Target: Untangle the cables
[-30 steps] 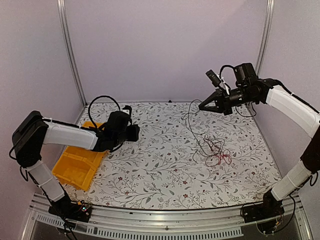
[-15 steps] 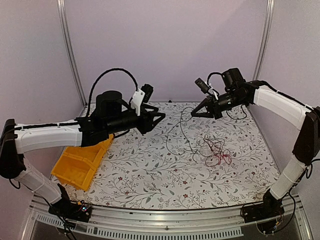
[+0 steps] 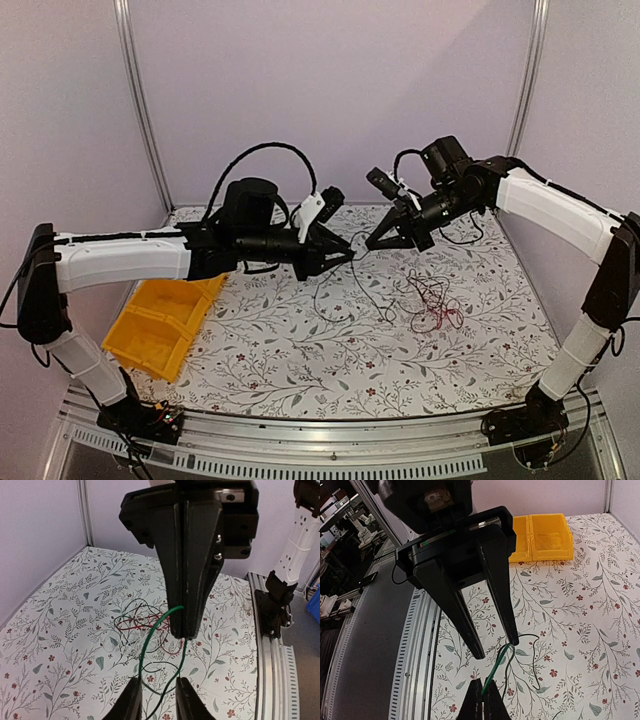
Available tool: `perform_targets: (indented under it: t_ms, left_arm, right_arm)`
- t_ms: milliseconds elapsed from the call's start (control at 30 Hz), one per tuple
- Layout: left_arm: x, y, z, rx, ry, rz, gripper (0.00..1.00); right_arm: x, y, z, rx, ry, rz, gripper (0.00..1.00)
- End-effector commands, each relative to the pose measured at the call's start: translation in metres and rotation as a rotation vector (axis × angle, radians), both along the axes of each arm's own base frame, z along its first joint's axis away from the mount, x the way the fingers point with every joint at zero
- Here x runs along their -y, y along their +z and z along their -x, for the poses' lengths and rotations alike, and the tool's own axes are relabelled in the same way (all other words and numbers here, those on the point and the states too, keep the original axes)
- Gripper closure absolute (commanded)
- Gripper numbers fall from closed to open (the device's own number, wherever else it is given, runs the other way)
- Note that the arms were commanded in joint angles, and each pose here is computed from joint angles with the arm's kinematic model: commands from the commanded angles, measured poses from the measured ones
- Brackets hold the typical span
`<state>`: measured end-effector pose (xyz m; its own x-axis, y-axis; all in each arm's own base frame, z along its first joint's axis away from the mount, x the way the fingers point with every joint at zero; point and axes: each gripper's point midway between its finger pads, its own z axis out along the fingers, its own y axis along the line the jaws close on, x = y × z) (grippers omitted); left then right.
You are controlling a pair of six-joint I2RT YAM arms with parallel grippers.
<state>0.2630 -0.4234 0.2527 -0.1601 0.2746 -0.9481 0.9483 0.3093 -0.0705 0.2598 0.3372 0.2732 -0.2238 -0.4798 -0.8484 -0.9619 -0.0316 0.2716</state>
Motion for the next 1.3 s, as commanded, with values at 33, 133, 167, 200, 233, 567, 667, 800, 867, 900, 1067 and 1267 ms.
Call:
perform_targets:
  t_ms: [33,133,167,200,233,567,667,800,867,900,1067,1267]
  left_arm:
    - [0.008,0.011,0.012,0.014,-0.059,0.033,0.80]
    - [0.008,0.011,0.015,0.014,-0.063,0.036,0.81]
    - [0.009,0.010,0.015,0.015,-0.059,0.037,0.79]
    - [0.008,0.009,0.014,0.015,-0.050,0.036,0.75]
    - [0.008,0.008,0.010,0.020,-0.025,0.032,0.71]
    - [0.007,0.011,0.006,0.032,0.000,0.036,1.00]
    - [0.002,0.015,0.005,0.046,0.023,0.034,1.00]
    - [-0.007,0.017,0.008,0.062,0.032,0.001,1.00]
    - [-0.012,0.015,0.011,0.067,0.032,-0.023,1.00]
    - [-0.014,0.015,0.012,0.069,0.034,-0.037,0.99]
    - [-0.029,0.009,0.003,0.069,0.114,-0.092,0.52]
    - [-0.009,0.007,0.004,0.053,0.051,-0.076,0.46]
  right_arm:
    - [-0.003,0.005,0.006,0.025,0.026,0.010,1.00]
    - [-0.005,0.006,0.007,0.024,0.027,0.008,1.00]
    - [-0.005,0.007,0.007,0.022,0.027,0.007,1.00]
    - [-0.005,0.007,0.008,0.021,0.029,0.008,1.00]
    - [-0.006,0.007,0.008,0.023,0.031,0.008,1.00]
    - [-0.006,0.003,0.007,0.030,0.017,0.025,1.00]
    - [-0.006,0.003,0.008,0.031,0.019,0.022,1.00]
    - [-0.006,0.002,0.008,0.031,0.018,0.022,1.00]
    - [-0.005,0.000,0.008,0.033,0.017,0.028,1.00]
    - [-0.005,-0.001,0.008,0.034,0.017,0.031,1.00]
    - [-0.003,-0.005,0.009,0.046,0.019,0.040,1.00]
    - [-0.003,-0.002,0.009,0.052,0.023,0.033,1.00]
